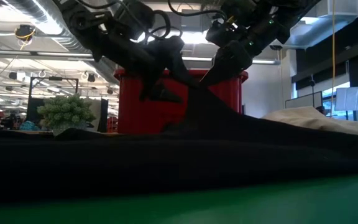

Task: Fold laundry
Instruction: Fold the black shirt

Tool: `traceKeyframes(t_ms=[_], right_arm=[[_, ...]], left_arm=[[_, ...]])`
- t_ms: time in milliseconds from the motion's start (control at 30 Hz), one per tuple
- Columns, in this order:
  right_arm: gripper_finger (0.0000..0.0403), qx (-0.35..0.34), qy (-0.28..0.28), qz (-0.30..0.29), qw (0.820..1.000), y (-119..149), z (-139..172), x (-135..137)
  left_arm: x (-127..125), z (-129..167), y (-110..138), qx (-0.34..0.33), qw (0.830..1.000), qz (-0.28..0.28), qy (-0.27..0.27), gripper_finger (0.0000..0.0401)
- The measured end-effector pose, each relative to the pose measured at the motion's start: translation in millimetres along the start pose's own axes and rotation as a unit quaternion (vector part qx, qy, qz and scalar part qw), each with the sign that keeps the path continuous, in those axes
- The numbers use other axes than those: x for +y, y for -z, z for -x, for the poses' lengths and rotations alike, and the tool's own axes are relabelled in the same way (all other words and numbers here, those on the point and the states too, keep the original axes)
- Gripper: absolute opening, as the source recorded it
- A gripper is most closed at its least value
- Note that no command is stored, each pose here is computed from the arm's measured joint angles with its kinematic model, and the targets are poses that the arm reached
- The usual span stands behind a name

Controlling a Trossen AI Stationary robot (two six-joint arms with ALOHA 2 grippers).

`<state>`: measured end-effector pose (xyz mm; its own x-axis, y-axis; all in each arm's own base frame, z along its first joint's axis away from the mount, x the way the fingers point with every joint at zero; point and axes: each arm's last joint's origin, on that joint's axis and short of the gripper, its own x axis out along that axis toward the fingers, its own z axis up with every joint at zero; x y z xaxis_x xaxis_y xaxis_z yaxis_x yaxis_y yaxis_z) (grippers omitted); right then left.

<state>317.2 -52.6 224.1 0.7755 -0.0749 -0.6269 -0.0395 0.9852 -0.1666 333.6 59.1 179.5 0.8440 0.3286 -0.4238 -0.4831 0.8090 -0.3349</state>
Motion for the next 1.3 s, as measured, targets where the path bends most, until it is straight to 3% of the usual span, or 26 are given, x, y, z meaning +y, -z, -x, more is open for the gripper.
traceKeyframes(t_ms=[500, 667, 967, 1133, 1300], right_arm=[[0.0003, -0.023, -0.003, 0.004, 1.0, -4.3, 0.1, -0.6], [0.0003, -0.028, -0.005, 0.004, 1.0, -5.1, 0.2, -0.8], [0.0003, -0.031, -0.007, 0.019, 0.999, -5.6, 0.5, -0.8], [0.0026, -0.024, 0.0, 0.057, 0.998, -5.9, 5.7, -0.8], [0.0081, -0.012, -0.002, 0.083, 0.996, -6.3, 21.2, -0.3]], left_arm=[[-0.9, -1.3, -0.4, -0.008, 1.0, -0.008, 0.004, 0.0323], [-1.5, -1.3, -1.4, -0.013, 1.0, -0.025, 0.008, 0.0246], [-13.6, 0.8, -2.4, -0.034, 0.992, -0.105, 0.053, 0.0021], [-16.6, 1.2, 0.4, -0.02, 0.99, -0.123, 0.07, 0.0004], [-25.4, 3.7, 9.3, 0.012, 0.977, -0.179, 0.117, 0.0002]])
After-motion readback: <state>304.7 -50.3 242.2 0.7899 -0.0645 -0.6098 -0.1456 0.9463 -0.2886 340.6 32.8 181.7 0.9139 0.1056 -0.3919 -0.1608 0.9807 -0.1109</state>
